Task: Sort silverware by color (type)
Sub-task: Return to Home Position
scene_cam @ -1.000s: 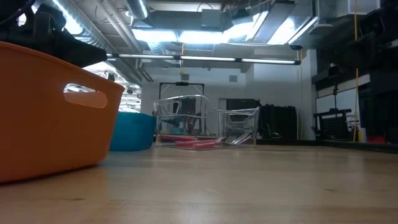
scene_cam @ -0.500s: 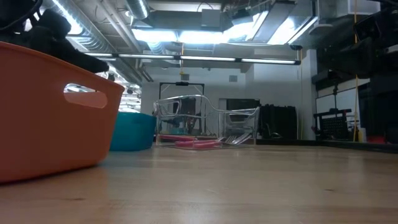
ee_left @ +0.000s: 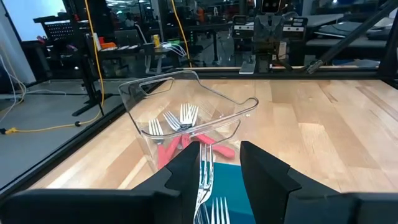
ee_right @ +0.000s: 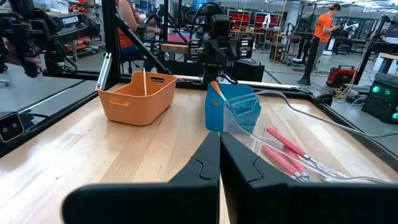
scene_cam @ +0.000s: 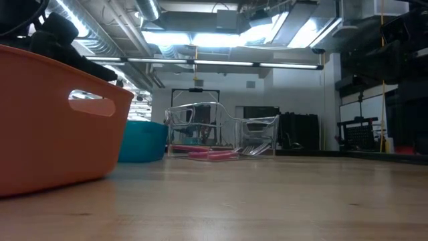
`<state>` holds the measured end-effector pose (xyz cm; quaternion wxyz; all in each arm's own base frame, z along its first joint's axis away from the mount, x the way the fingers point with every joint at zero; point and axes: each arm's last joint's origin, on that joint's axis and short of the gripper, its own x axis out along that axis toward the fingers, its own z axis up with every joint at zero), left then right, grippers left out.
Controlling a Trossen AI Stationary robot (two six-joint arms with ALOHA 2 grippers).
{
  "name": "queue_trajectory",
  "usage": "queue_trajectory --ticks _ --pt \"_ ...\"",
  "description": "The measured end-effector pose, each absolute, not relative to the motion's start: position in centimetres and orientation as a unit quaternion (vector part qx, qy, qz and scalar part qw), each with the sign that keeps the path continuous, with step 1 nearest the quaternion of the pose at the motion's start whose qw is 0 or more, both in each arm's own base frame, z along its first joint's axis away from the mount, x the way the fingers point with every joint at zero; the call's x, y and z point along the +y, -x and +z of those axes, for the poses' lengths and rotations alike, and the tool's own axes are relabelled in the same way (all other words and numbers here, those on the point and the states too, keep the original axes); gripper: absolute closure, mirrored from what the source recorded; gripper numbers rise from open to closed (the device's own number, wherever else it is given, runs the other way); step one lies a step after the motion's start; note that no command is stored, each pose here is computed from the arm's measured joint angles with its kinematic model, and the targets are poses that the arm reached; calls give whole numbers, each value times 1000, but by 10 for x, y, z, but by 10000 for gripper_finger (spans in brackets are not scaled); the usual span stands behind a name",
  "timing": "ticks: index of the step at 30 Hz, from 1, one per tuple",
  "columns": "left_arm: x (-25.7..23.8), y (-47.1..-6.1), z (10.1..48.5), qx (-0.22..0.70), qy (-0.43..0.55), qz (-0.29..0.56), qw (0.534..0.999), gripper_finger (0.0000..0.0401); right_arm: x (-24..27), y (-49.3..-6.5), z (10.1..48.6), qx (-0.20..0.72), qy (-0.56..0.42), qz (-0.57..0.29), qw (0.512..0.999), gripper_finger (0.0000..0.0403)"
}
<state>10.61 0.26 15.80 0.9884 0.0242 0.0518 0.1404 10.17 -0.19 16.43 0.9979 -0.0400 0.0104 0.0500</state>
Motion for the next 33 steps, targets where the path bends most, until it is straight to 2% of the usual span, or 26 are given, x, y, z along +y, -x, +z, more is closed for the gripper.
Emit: queue_trajectory --ticks 11,18,33 --pt "5 -101 165 17 -39 177 983 292 -2 -102 164 11 40 50 998 403" --pt "4 -96 172 -23 -61 157 986 292 -2 -102 164 11 40 50 998 403" --pt "4 -96 172 -23 -57 154 986 292 -2 -102 164 11 40 50 998 403"
